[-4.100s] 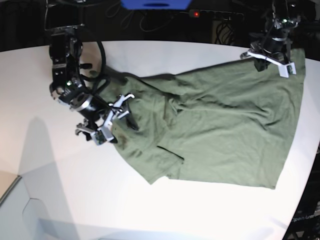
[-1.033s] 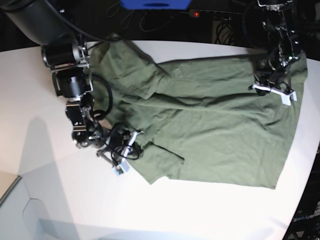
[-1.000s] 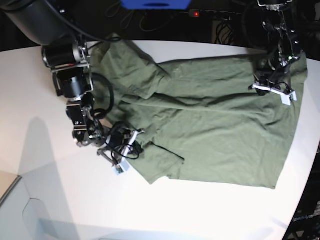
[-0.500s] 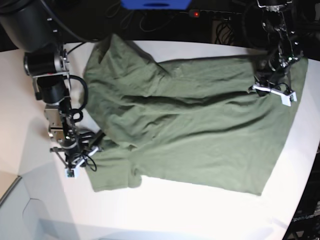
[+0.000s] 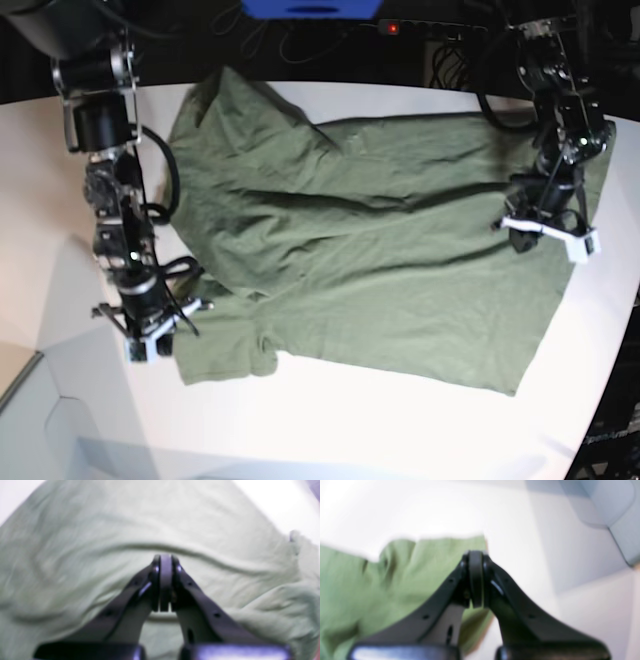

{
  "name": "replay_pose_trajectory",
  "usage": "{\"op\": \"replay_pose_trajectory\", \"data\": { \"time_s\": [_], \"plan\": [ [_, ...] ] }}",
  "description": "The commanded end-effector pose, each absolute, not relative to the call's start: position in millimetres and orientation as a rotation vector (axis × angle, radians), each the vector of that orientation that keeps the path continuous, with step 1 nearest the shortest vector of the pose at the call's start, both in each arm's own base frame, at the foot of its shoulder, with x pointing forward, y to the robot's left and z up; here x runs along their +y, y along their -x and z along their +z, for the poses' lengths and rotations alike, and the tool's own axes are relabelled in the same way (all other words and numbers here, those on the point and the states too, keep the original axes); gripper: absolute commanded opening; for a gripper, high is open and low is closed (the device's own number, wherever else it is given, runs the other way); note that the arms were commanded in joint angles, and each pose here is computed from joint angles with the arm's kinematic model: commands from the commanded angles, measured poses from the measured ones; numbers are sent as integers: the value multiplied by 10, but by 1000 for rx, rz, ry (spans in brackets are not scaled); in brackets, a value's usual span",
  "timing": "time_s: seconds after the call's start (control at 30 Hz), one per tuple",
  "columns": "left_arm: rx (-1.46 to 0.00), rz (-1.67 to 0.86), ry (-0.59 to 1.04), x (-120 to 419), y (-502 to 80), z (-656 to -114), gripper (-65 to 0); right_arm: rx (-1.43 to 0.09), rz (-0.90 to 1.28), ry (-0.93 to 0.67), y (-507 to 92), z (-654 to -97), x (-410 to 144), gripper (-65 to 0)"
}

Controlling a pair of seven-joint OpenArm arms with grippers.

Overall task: Layout the t-shirt on the table in an organized manner, then fold the t-shirt properly
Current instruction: 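Smooth the t-shirt side with the right gripper toward the hem, then grasp the collar edge with both grippers and pull it taut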

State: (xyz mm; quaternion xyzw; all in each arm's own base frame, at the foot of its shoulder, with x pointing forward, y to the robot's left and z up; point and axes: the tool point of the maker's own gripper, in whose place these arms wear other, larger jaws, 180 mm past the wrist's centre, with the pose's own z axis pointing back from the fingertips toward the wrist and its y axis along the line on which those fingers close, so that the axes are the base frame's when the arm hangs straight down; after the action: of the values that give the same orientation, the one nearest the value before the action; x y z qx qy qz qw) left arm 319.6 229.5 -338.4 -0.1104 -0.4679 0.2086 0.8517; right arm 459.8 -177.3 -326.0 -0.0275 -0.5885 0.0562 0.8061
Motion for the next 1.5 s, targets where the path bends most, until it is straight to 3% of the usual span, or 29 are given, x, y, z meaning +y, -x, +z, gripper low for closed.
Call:
{"op": "replay_pose_trajectory", "data": {
  "time_s": [0.0,0.3,0.43,0.63,0.9,1.03,1.17,1.33,1.47],
  "plan": [
    [-1042,434,236,2338,-3369,-3231,-647,-1346,130,44,-4645,-2951,-1697,-650],
    [-802,434,254,2124,-4061,-4021,-649,-1228,191,-35,-3686,-3149,-1328,-650],
    [-816,421,118,2377,-4169,-4207,-649,-1180,201,-52,-3403,-3246,-1271,-650],
    [-822,404,-62,2991,-3895,-4458,-649,-1092,196,-69,-3051,-3516,-1238,-650],
    [-894,433,-9,3037,-3698,-4275,-649,-950,186,-167,-2600,-3961,-838,-650],
    [-967,442,57,2903,-3797,-4024,-649,-864,282,-273,-2198,-4131,-351,-650],
    [-945,434,96,2765,-3848,-3978,-649,-797,410,-347,-1778,-4189,-67,-650],
    [-953,420,85,2734,-3914,-3941,-648,-725,756,-559,-1071,-4016,360,-650],
    [-953,422,88,2732,-3915,-3941,-648,-736,864,-631,-900,-3805,368,-650]
  ]
}}
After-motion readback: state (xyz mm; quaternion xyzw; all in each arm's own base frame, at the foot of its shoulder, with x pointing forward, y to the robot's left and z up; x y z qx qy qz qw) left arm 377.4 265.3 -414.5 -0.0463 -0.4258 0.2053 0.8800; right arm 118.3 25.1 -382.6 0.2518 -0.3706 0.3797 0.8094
